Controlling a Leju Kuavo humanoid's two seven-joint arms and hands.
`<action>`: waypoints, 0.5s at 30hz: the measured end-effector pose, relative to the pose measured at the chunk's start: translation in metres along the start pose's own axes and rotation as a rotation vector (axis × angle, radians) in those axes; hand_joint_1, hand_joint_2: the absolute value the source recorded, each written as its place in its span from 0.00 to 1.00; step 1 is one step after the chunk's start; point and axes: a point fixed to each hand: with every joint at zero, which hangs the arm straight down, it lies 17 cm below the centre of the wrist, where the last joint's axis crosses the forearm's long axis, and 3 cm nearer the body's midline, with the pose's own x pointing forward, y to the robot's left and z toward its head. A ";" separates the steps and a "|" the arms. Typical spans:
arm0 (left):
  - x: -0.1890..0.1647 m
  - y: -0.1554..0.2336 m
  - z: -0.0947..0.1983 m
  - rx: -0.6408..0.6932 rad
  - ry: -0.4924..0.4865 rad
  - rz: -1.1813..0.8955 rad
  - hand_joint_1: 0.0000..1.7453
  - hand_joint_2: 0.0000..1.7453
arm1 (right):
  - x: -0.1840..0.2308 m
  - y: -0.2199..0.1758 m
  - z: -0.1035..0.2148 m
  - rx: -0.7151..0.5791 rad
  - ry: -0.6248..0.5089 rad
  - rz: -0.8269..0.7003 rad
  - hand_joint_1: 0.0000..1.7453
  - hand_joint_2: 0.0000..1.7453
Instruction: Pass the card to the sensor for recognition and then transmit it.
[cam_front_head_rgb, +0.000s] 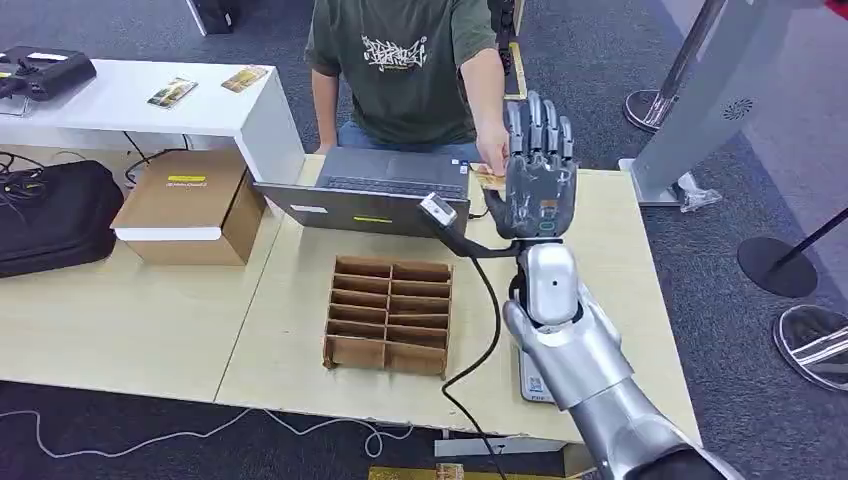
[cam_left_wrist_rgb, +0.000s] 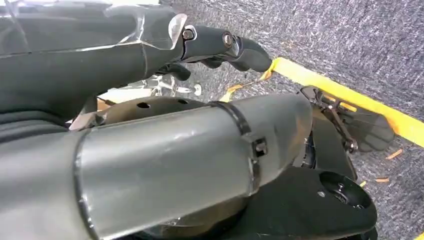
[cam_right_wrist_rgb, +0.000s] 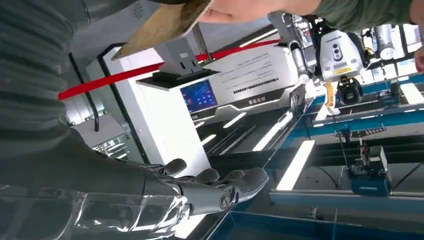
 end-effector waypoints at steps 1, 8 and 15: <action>0.000 0.000 0.000 0.001 0.000 0.001 0.00 0.00 | 0.002 0.000 -0.002 -0.001 -0.001 -0.002 0.00 1.00; 0.000 0.002 0.000 0.007 0.000 0.002 0.00 0.00 | 0.009 0.002 -0.010 0.004 -0.010 0.002 0.00 1.00; 0.002 0.005 -0.001 0.013 -0.001 0.004 0.00 0.00 | 0.013 0.008 -0.009 0.019 -0.013 0.005 0.00 1.00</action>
